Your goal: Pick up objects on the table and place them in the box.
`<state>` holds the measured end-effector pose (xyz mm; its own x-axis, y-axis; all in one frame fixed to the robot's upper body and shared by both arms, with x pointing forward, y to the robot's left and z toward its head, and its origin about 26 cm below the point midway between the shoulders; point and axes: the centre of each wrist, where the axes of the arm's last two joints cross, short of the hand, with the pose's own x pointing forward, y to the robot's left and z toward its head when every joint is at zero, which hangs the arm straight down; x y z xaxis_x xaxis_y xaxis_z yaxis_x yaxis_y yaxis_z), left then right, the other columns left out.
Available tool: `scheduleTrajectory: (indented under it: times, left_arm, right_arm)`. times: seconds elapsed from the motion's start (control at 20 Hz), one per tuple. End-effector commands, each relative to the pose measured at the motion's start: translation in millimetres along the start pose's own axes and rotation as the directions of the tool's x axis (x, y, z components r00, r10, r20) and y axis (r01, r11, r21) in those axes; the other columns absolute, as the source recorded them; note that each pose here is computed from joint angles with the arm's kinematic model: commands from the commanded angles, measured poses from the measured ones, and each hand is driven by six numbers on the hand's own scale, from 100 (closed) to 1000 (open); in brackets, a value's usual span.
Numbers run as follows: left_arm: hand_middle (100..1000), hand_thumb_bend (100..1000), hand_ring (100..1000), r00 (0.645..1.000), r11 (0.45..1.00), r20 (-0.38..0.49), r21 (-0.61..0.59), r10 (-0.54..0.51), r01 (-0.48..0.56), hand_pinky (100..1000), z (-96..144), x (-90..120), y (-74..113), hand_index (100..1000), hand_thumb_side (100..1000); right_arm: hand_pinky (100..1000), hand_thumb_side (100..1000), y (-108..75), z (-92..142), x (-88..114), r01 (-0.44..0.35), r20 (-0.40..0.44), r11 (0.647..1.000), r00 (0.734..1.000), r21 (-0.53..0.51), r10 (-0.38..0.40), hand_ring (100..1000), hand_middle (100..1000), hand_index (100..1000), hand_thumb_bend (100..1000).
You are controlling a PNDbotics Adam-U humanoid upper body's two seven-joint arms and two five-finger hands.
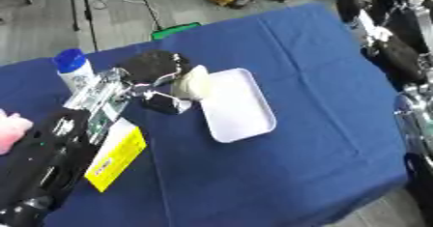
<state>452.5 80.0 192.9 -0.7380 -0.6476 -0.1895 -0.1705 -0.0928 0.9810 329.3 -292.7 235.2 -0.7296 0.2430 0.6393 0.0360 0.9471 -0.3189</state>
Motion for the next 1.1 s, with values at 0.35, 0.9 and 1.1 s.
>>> scheduleTrajectory:
  times: [0.35, 0.9, 1.1]
  left_arm:
    - [700, 337, 656, 0.999, 0.995, 0.012, 0.091, -0.048, 0.047, 671, -8.0, 12.5, 10.0, 809, 668]
    - [744, 654, 705, 0.981, 0.979, -0.048, 0.061, -0.189, 0.192, 709, -9.1, 14.6, 10.8, 890, 753]
    - [800, 723, 744, 0.974, 0.976, -0.085, 0.047, -0.209, 0.214, 739, -8.7, 12.5, 8.2, 930, 832]
  right_arm:
    - [838, 475, -0.2, -8.5, 12.3, 0.002, 0.056, 1.0, 0.998, 0.017, -0.003, 837, 852, 855, 441]
    - [838, 476, 4.2, -12.7, 15.1, 0.016, 0.072, 0.999, 0.997, 0.035, -0.019, 836, 852, 856, 440]
    - [838, 475, 4.8, -13.2, 15.5, 0.019, 0.073, 0.999, 0.997, 0.036, -0.022, 836, 851, 856, 440]
